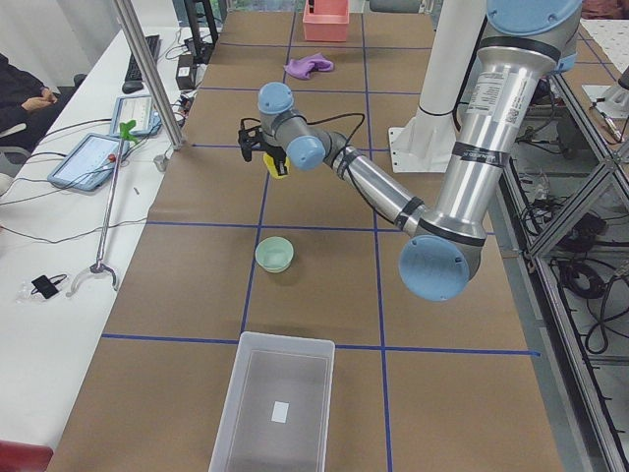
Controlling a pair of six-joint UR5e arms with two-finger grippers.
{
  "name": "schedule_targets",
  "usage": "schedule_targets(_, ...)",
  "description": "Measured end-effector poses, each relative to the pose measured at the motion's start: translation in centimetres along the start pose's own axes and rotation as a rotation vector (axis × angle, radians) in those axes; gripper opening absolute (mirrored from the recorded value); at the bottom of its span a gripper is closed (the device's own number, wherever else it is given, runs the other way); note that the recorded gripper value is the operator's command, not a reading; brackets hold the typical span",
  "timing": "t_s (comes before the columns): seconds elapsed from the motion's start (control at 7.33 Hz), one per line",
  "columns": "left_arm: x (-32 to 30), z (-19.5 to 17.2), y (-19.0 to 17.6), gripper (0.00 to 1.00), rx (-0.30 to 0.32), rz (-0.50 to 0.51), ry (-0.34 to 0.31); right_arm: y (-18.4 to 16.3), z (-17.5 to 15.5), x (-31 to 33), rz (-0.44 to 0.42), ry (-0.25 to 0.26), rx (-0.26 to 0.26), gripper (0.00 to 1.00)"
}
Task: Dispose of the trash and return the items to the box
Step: 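Carry the yellow cup with the left gripper into the clear bin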
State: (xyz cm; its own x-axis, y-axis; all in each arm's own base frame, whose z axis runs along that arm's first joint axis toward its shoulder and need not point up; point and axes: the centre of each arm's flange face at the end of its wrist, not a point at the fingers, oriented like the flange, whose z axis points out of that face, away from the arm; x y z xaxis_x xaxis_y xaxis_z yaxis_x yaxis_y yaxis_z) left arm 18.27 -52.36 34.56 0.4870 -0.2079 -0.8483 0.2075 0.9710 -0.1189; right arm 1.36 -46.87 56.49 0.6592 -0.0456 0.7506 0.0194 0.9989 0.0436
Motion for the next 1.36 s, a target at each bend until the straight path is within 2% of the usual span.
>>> schedule_targets(0.27, -12.5, -5.9, -5.5, 0.0, 0.035, 0.075, -0.12, 0.0, -0.4, -1.7, -0.036, -0.002, 0.007, 1.0)
schedule_targets(0.55, -25.4, -9.9, -8.9, 0.0, 0.013, 0.089, -0.141, 0.0, -0.5, -2.4, -0.054, -0.004, 0.013, 1.0)
schedule_targets(0.95, -38.8, -7.6, -11.0, 0.0, -0.053, 0.071, -0.151, -0.1, -0.3, -3.7, -0.076, -0.008, 0.012, 1.0)
schedule_targets(1.36, -44.1, -5.9, -9.2, 0.0, -0.068, 0.074, -0.158, 0.0, 1.6, -8.2, -0.021, -0.013, -0.028, 1.0)
